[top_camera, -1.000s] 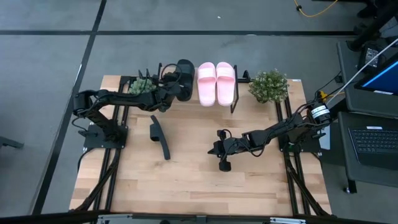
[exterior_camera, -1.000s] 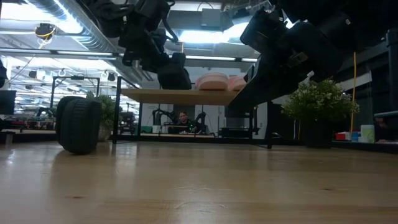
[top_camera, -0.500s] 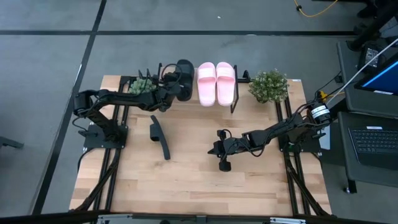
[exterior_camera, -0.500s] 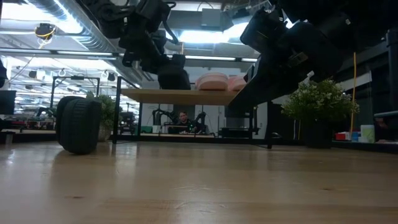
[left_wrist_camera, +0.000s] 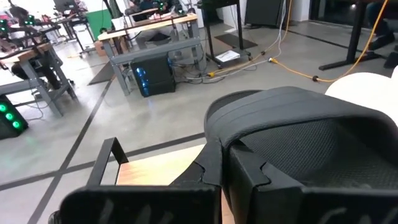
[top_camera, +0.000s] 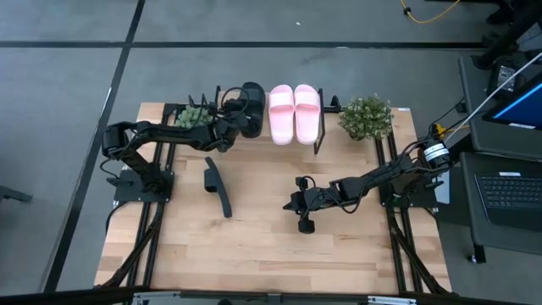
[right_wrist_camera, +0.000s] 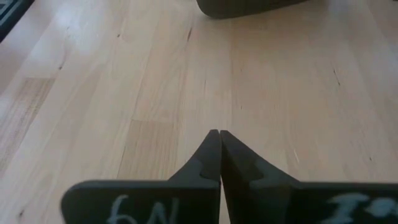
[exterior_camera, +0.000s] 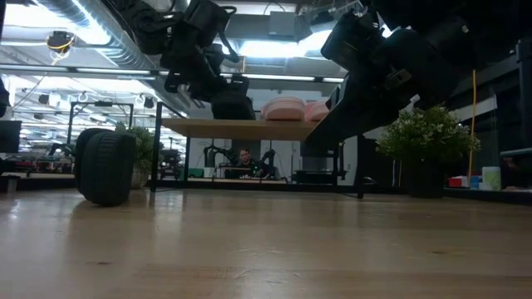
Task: Pick and place slides into the shelf
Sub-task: Put the bottom black slipper on the shelf
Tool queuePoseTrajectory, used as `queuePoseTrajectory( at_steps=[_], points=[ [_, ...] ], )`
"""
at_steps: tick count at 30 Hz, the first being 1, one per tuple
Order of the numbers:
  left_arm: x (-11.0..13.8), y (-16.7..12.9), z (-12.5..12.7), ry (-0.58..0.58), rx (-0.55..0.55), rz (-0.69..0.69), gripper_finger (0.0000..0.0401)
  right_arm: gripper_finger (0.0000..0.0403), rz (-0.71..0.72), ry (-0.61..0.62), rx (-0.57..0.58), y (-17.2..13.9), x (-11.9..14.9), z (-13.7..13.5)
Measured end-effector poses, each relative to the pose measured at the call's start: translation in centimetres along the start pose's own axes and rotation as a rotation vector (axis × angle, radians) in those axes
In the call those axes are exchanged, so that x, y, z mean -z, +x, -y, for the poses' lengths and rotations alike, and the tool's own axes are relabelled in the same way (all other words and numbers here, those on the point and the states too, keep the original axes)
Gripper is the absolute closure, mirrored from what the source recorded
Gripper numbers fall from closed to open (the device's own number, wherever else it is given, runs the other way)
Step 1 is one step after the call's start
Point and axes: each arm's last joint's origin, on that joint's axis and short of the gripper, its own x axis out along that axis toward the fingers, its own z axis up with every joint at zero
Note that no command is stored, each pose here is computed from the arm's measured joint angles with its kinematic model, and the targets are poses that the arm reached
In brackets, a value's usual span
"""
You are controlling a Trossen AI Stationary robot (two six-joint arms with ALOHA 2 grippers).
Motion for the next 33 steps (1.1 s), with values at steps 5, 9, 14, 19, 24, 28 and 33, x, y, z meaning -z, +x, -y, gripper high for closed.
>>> queuePoseTrajectory(
  at_steps=[5,9,14,19,24,28,33],
  points=[
    [0.02,0.01,0.02,-0.001,0.002,-0.001,0.0401,0.0400,0.000,0.000,0.000,0.00,0.00,0.00],
    [0.32,0.12,0.17,0.009,0.003,-0.007,0.0401,0.0400,0.000,0.000,0.000,0.00,0.00,0.00],
    [0.37,0.16,0.22,0.007,0.003,-0.007,0.0401,0.0400,0.001,0.000,0.000,0.00,-0.01,-0.01],
    [0.32,0.16,0.23,0.002,0.003,-0.003,0.0401,0.0400,0.004,0.000,-0.001,0.00,-0.04,-0.01],
    [0.32,0.16,0.22,0.002,-0.003,-0.002,0.0401,0.0400,0.007,-0.001,-0.001,0.00,-0.07,-0.01],
    [0.32,0.16,0.22,-0.005,-0.003,-0.002,0.0401,0.0400,0.008,-0.001,-0.001,0.00,-0.08,0.00],
    [0.32,0.17,0.21,-0.016,-0.003,-0.002,0.0401,0.0400,0.007,-0.001,-0.001,0.00,-0.07,0.00]
  ],
)
